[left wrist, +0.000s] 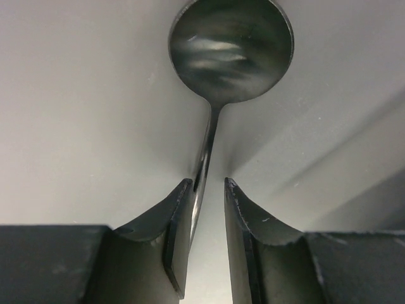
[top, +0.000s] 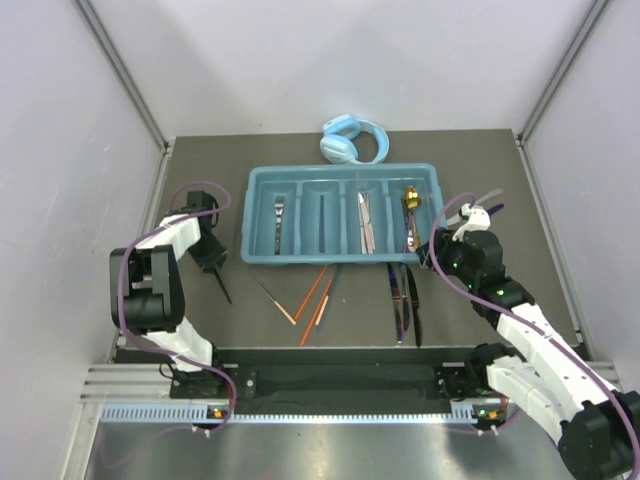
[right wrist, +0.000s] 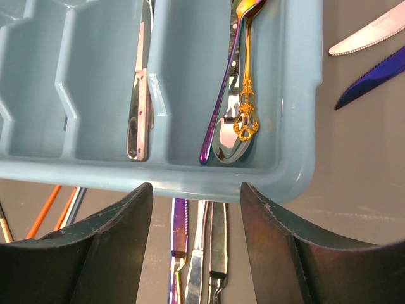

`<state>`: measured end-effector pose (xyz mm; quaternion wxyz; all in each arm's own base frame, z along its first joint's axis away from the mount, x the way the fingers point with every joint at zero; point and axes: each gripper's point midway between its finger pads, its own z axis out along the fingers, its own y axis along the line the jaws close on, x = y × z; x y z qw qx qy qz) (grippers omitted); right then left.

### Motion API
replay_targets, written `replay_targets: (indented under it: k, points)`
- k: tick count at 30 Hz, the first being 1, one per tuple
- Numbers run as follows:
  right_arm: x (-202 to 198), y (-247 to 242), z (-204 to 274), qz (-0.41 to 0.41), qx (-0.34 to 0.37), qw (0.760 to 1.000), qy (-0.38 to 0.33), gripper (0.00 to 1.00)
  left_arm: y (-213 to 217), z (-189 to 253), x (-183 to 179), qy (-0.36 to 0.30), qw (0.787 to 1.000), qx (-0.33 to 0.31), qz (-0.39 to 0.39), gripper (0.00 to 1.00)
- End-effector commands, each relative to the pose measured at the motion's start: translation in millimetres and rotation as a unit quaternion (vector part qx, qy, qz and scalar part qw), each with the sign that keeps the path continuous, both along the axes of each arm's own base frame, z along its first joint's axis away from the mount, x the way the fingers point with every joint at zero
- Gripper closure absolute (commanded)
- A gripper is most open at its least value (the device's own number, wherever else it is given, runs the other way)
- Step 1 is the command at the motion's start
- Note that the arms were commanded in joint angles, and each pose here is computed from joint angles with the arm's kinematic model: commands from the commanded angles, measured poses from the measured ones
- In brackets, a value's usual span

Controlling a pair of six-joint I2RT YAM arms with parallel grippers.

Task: Sort the eating utensils into containers
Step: Pick up the spoon from the center of the board.

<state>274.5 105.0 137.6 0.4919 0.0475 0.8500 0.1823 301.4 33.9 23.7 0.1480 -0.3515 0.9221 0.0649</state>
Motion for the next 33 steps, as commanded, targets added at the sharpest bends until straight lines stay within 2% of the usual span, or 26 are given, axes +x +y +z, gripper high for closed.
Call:
replay_targets:
  k: [1, 10, 14, 15, 17, 18, 22, 25, 28, 33]
  points:
    - [8, 1, 17, 0.002, 0.004, 1.000, -0.023, 0.42, 12, 21, 18, -0.041, 0.999, 0.023, 0.016, 0.67]
    - [7, 0, 16, 0.000, 0.004, 1.000, -0.023, 0.42, 12, -14, 6, -0.001, 0.999, 0.009, 0.030, 0.68]
    - [8, 0, 17, 0.001, 0.004, 1.000, -0.023, 0.42, 6, -34, -2, 0.024, 0.999, -0.010, 0.029, 0.76]
    - [7, 0, 17, 0.002, 0.004, 1.000, -0.023, 0.42, 4, -38, -4, 0.028, 0.999, -0.013, 0.028, 0.81]
    - [7, 0, 18, 0.001, 0.005, 1.000, -0.024, 0.42, 0, -44, -7, 0.035, 0.999, -0.025, 0.026, 0.97]
    - [6, 0, 17, 0.001, 0.003, 1.000, -0.023, 0.42, -3, -46, -10, 0.038, 0.998, -0.031, 0.026, 1.00]
    - [7, 0, 16, -0.002, 0.007, 1.000, -0.023, 0.42, -11, -49, -18, 0.037, 0.998, -0.050, 0.022, 1.00]
    - [7, 1, 13, 0.001, 0.007, 1.000, -0.019, 0.42, -8, -38, -23, 0.025, 0.999, -0.040, 0.028, 1.00]
    - [8, 1, 10, -0.002, 0.008, 1.000, -0.014, 0.42, -2, -8, -14, -0.016, 0.999, -0.024, 0.033, 1.00]
    - [8, 6, 8, 0.008, 0.018, 1.000, -0.008, 0.42, 1, 82, 27, -0.130, 0.991, -0.016, 0.020, 1.00]
